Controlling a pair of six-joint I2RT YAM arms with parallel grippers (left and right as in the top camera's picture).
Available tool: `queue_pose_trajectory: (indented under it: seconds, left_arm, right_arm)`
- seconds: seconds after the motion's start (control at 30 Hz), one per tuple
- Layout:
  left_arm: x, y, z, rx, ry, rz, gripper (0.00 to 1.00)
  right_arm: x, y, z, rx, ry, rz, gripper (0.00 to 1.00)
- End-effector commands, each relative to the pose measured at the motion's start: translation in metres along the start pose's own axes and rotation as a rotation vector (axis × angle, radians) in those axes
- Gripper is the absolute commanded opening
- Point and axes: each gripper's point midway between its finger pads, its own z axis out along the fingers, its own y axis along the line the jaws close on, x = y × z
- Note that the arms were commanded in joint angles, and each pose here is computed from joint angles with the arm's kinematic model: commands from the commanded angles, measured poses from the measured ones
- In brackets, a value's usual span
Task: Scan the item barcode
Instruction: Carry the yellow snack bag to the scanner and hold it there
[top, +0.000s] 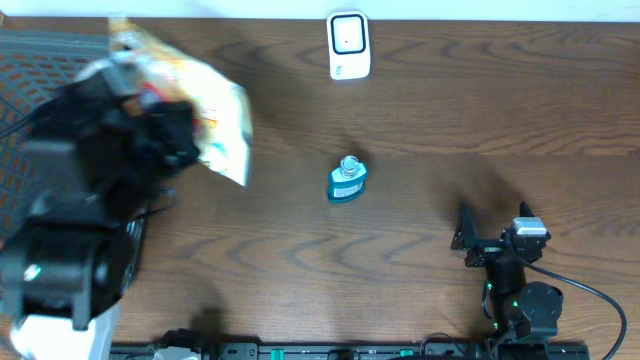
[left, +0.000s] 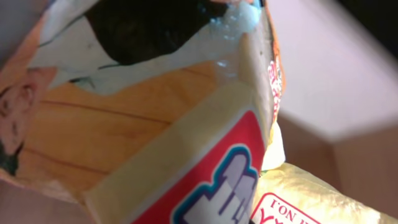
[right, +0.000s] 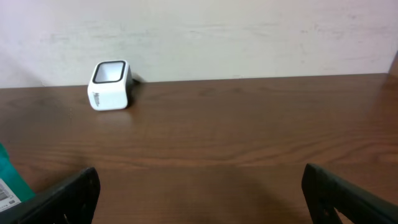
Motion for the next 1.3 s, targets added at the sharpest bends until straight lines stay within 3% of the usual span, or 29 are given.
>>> queue_pose_trajectory:
  seconds: [0.0,0.2,0.4,0.67,1.07,1.27]
  left_arm:
    - [0.025,-0.035,0.023,0.097,0.096,0.283,0.07]
    - [0.091,-0.089,0.067,0.254,0.257,0.655,0.08]
    - [0.151,-0.149,0.105,0.428,0.291,0.898,0.07]
    - [0.19,-0.186,0.16,0.503,0.265,0.933,0.07]
    - [0.281,-0.143,0.237,0.404,0.517,0.925,0.07]
    - [0.298,-0.133,0.248,0.364,0.571,0.869,0.08]
  right_arm:
    - [0.001,0.002,0.0,-0.008,0.004,-0.012,0.99]
    - [0.001,0.002,0.0,-0.008,0.004,-0.013,0.99]
    - [0.001,0.002,0.0,-0.008,0.004,-0.013,0.99]
    - [0.001,0.002,0.0,-0.008,0.004,-0.012,0.99]
    - [0.001,0.002,0.0,-0.008,0.004,-0.012,0.99]
    - [0.001,0.002,0.0,-0.008,0.004,-0.013,0.99]
